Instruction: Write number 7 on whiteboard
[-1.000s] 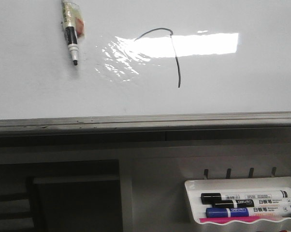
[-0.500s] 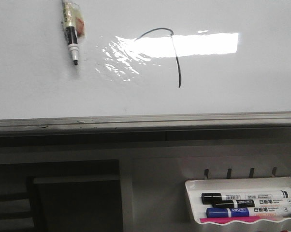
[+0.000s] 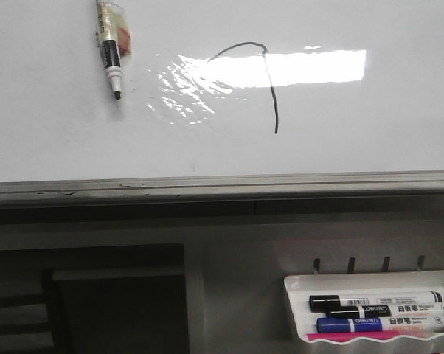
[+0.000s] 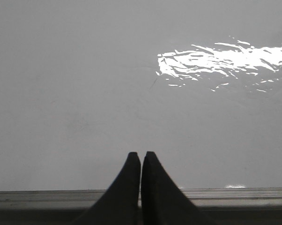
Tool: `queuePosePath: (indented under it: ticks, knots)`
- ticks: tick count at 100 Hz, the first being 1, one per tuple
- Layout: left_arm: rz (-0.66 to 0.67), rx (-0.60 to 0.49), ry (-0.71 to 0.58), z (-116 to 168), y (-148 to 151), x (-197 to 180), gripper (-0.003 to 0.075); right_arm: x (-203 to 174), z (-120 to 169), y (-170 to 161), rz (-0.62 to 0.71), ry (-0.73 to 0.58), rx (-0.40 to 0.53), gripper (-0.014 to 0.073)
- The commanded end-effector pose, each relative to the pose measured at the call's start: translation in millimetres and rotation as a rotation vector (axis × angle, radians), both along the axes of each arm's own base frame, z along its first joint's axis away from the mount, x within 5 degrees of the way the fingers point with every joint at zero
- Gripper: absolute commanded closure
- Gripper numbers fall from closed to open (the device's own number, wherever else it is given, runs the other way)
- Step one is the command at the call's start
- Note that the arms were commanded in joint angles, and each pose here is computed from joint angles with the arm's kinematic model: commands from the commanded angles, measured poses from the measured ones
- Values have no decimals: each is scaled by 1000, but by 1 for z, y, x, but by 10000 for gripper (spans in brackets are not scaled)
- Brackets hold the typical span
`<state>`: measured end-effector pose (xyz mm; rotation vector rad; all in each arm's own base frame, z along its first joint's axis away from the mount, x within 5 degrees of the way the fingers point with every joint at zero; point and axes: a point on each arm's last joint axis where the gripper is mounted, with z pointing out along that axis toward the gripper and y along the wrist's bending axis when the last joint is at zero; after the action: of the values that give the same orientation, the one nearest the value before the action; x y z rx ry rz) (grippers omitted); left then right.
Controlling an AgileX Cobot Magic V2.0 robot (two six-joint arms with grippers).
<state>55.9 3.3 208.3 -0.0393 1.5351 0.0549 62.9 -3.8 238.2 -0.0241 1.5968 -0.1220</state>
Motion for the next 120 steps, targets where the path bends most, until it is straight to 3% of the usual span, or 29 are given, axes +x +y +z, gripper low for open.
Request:
queuePosePath:
  ticks: [1, 8, 20, 27, 120]
  knots:
    - [-2, -14, -67, -4, 0, -1, 741, -1, 2, 0, 5, -92, -80, 659]
    - [-2, -14, -67, -4, 0, -1, 741, -5, -11, 2, 37, -98, -120, 659]
    - [-2, -14, -67, -4, 0, -1, 741, -9, -31, 4, 65, -120, -118, 659]
    - [-2, -14, -67, -4, 0, -1, 741, -7, -40, 4, 65, -69, -95, 659]
    - [-2, -14, -64, -4, 0, -1, 741, -7, -38, 8, 131, -90, -63, 659]
